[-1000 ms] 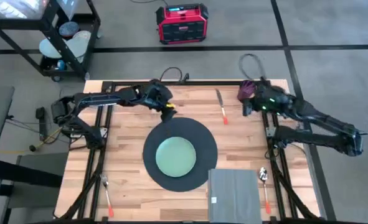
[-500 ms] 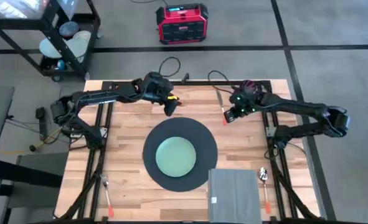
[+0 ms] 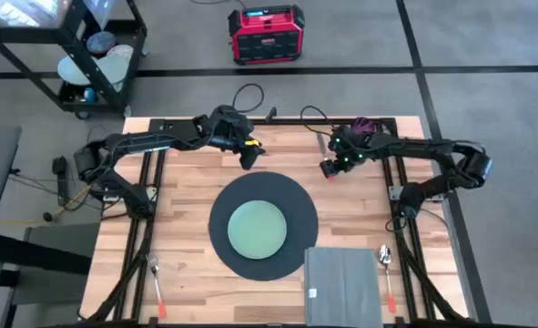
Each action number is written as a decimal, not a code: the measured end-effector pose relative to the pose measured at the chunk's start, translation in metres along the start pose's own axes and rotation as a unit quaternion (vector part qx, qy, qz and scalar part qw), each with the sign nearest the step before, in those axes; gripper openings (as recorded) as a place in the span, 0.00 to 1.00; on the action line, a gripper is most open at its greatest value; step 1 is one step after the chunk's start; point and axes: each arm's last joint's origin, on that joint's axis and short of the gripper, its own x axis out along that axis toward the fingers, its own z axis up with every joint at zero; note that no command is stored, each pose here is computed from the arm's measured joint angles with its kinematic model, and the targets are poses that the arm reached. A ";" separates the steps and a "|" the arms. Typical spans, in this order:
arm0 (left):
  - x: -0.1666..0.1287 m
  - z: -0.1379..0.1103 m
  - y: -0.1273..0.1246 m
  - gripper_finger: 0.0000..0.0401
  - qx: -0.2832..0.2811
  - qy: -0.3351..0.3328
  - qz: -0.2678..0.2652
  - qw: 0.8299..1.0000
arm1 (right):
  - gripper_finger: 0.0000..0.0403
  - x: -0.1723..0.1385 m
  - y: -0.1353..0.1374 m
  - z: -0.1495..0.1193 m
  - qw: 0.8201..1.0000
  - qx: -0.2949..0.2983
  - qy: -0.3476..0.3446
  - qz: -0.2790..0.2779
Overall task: Set table place
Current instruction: Put the orange knife on the blue placemat to the right of the green plate
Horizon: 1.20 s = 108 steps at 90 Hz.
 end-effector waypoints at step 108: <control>0.000 0.000 0.000 0.35 0.016 -0.001 0.000 1.000 | 0.05 0.040 -0.006 0.001 0.997 0.041 0.035 -0.057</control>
